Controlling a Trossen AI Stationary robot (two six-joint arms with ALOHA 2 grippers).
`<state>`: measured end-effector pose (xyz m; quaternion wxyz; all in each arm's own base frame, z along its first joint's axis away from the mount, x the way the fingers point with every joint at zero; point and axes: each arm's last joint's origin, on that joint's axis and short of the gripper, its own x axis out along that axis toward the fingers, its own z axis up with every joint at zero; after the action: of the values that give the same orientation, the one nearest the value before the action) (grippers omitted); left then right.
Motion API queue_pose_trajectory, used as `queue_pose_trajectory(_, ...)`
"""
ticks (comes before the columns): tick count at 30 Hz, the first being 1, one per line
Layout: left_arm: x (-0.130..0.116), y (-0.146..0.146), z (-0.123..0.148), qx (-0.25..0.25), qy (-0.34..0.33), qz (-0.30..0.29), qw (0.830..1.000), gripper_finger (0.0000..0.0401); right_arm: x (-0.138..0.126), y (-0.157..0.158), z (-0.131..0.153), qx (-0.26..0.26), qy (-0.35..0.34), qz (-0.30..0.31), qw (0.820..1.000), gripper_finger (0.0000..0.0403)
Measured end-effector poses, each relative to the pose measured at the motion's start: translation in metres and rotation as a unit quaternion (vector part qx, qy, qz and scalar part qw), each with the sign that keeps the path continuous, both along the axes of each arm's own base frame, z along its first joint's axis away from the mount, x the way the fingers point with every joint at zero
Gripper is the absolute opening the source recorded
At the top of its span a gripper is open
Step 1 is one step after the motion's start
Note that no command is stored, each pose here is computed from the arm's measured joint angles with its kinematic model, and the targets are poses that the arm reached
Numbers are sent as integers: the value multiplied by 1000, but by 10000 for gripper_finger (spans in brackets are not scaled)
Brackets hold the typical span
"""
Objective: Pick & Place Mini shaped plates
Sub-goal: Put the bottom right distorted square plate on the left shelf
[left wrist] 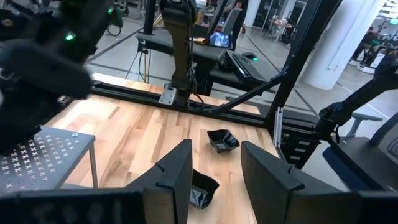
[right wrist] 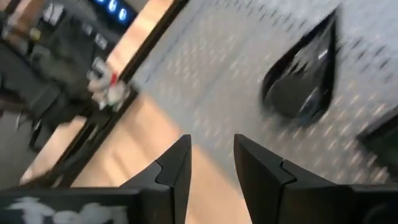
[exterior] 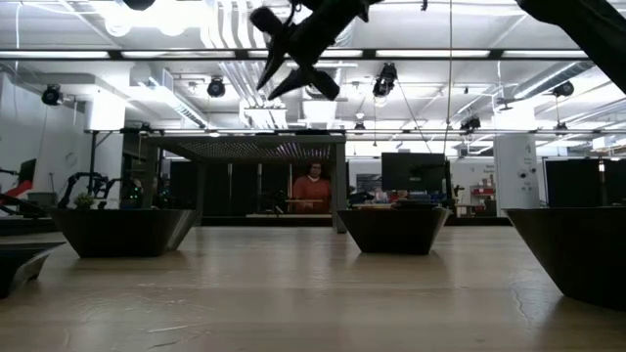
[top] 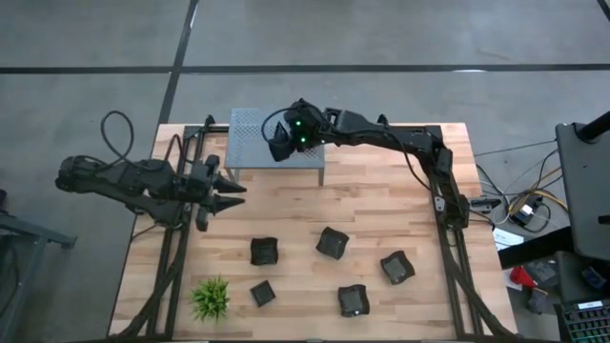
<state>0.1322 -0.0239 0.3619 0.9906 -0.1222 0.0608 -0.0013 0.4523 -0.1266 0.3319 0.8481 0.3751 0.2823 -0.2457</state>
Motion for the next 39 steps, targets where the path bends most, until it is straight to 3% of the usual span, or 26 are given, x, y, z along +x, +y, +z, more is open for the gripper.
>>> queue_pose_trajectory(11, 6, -1, -2, 4, 6, 0, 1000, 131, 3, 72, -5, 60, 59, 66, 994, 101)
queue_pose_trajectory(24, 14, -3, -3, 5, 7, 0, 1000, 131, 1, 155, -8, 55, 88, 64, 993, 99)
queue_pose_trajectory(32, 18, -4, -5, -6, 16, -1, 1000, 131, -19, 200, -18, 71, 179, 74, 978, 83)
queue_pose_trajectory(39, 18, -4, -6, -6, 18, -2, 1000, 131, -42, 239, -24, 37, 257, 136, 956, 75)
